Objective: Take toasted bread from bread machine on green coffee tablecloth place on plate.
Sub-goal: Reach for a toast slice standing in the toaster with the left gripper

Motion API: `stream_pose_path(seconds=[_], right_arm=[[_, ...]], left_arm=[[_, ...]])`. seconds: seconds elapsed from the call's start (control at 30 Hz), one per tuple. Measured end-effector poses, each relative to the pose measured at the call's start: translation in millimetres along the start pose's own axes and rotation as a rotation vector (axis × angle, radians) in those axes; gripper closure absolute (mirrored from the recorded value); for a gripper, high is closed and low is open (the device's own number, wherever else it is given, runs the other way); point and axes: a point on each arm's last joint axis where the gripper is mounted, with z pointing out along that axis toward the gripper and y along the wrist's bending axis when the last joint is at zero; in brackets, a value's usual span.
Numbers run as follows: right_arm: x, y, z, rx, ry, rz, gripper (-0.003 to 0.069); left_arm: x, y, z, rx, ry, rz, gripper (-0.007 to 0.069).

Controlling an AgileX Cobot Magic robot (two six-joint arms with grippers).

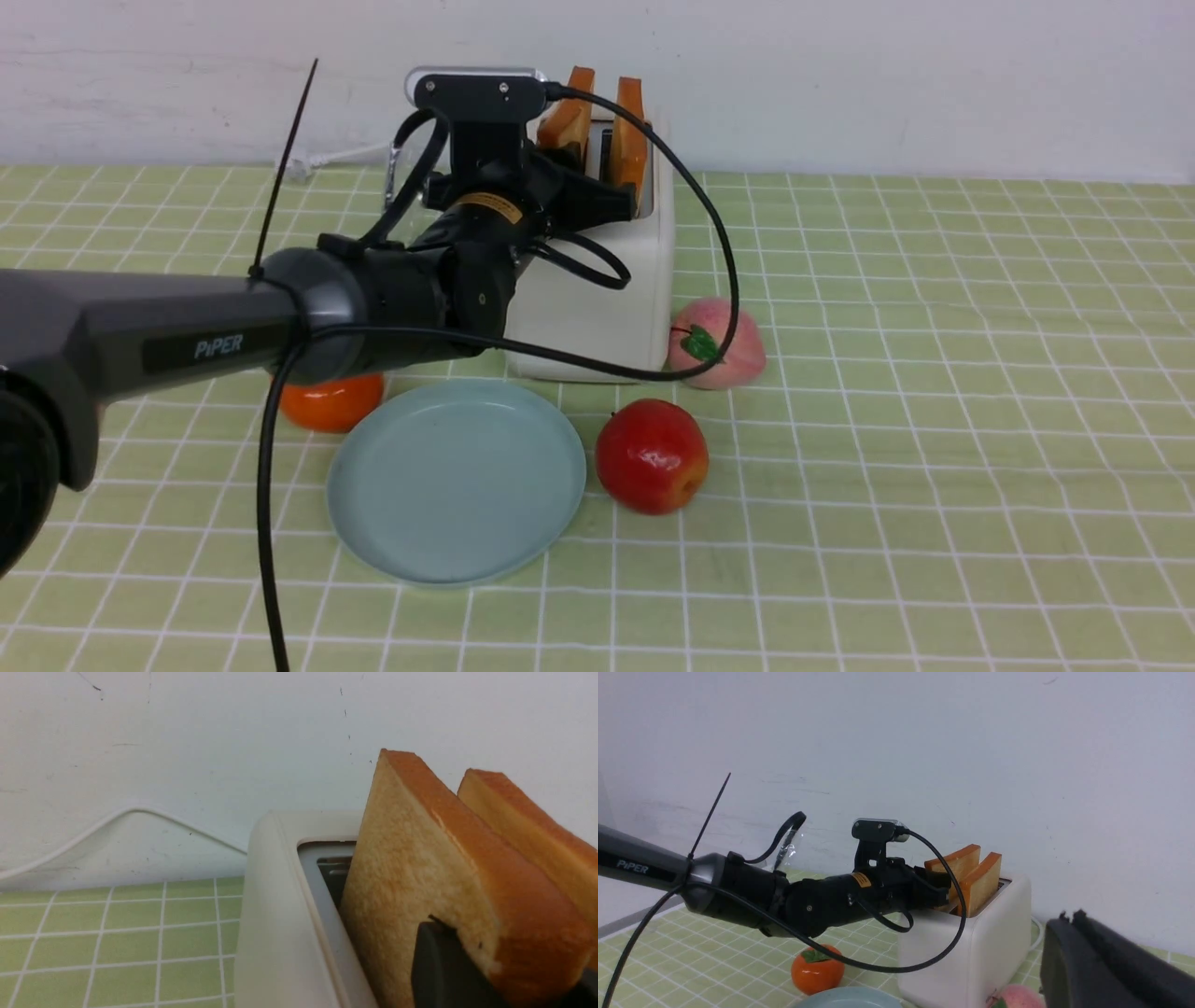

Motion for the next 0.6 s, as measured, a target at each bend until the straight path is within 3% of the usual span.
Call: stream_pose_path(seconds=[0.4, 0.6], right_arm=[[0.2, 0.5, 0.0, -0.005, 0.002, -0.004, 0.0676], [0.2, 0.5, 0.0, -0.005, 0.002, -0.005, 0.0673]], left_arm=[[-43.4, -3.8, -15.6, 0.017, -0.084, -0.021, 0.0517], [-83.0, -7.8, -35.6, 0.047, -0.127, -0.039, 0.0517]])
